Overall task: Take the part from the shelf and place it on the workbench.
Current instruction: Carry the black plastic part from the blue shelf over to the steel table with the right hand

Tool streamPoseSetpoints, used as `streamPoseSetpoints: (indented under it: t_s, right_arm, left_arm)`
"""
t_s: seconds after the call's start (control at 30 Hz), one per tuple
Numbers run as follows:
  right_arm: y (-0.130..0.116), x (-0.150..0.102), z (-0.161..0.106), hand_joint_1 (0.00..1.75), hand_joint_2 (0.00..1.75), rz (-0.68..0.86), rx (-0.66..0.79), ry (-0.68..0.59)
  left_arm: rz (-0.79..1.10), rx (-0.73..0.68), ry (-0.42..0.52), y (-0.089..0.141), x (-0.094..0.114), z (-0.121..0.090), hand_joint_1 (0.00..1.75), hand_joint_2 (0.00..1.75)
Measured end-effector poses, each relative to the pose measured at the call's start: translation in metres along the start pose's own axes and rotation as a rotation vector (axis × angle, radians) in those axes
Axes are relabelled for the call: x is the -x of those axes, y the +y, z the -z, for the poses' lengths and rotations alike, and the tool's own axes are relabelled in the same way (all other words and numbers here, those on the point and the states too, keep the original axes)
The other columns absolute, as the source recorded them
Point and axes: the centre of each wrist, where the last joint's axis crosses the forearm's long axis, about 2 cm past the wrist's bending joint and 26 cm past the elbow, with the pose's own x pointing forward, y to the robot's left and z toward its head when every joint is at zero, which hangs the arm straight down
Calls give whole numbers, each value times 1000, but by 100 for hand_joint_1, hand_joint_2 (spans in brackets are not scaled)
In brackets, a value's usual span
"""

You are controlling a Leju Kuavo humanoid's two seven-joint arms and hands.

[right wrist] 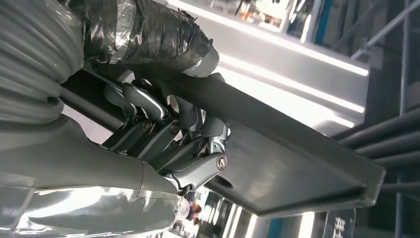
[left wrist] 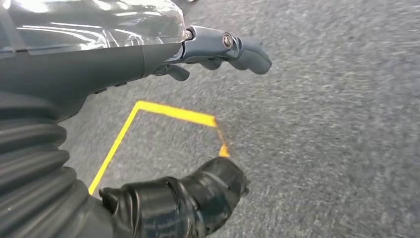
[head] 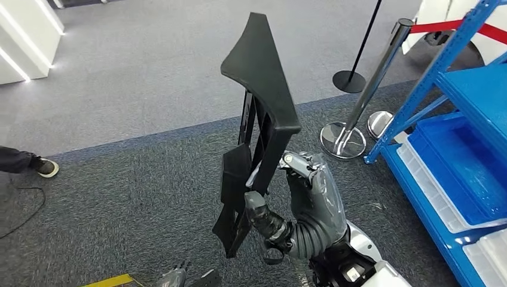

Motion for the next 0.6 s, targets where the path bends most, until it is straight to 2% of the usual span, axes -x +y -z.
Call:
streamPoseSetpoints:
  t_s: [0.6]
  right_arm:
    - [-1, -2, 1, 173, 175, 6, -7, -8]
  left_arm:
    - [2, 8, 4, -2, 0, -1, 0, 175]
